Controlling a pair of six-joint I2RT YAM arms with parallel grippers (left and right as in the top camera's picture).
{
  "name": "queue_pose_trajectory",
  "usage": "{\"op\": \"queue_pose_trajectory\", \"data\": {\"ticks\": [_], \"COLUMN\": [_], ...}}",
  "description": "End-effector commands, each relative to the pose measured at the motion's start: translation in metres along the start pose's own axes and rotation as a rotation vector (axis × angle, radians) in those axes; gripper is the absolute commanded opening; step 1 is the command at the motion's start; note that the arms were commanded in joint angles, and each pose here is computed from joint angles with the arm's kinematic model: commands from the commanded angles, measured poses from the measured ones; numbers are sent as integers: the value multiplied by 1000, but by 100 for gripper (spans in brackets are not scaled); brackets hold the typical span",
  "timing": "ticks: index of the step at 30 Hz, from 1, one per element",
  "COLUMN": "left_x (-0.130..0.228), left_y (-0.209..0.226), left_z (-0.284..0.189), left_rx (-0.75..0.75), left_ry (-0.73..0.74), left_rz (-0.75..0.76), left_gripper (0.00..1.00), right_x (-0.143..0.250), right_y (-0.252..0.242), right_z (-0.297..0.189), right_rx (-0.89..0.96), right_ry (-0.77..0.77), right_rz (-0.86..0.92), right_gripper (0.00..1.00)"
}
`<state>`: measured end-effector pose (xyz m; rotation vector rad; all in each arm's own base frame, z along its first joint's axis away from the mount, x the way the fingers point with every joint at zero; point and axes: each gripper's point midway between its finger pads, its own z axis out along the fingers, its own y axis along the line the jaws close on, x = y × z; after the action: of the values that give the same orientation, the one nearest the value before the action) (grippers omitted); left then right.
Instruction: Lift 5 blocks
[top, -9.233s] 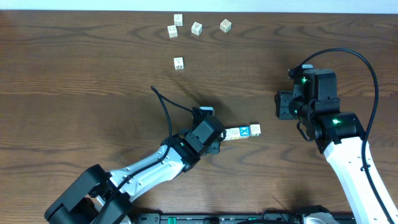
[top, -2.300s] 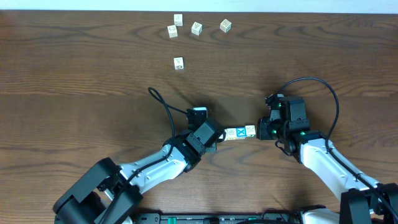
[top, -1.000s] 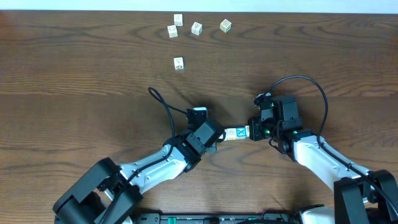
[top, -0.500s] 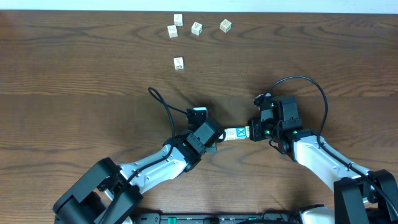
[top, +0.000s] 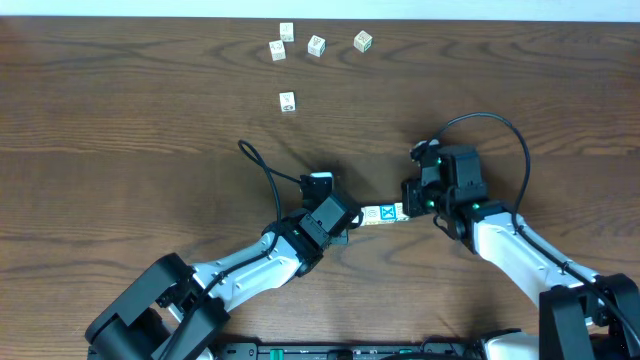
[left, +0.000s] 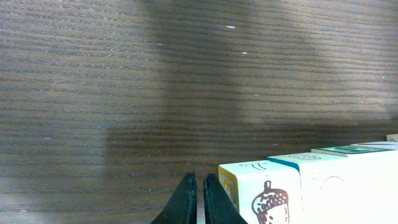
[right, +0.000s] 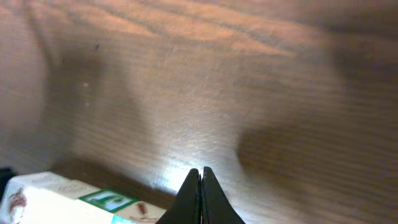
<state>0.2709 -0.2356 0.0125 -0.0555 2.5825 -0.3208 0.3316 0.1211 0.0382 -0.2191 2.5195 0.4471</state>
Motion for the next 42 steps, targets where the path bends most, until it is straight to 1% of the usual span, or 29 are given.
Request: {"op": "queue_pose_trajectory", "data": {"ticks": [1,9,13,19,29,42], "left_x": [5,5,9,25,44,60], "left_y": [6,6,10,22,9,8], "left_z": [4,4,4,2,0,-5], "left_rx": [-22,-22,-38,-84,-6,10], "left_ry": [5,5,20,89,195,271], "left_rz": [-2,-2,4,21,18,28], "left_gripper": [7,7,7,7,7,7], "right_x": [-13,9,19,20,21,21], "right_y": [-20,-46,-47,-47,-47,-47], "right_z": [-5,-12,-14,-14,-14,-14], "right_rx": [71,122,128,128,129,129], "right_ry": [-10,81,120,125,128,128], "right_rz": [24,108,122,123,123,123], "right_gripper": [1,1,1,1,1,1]}}
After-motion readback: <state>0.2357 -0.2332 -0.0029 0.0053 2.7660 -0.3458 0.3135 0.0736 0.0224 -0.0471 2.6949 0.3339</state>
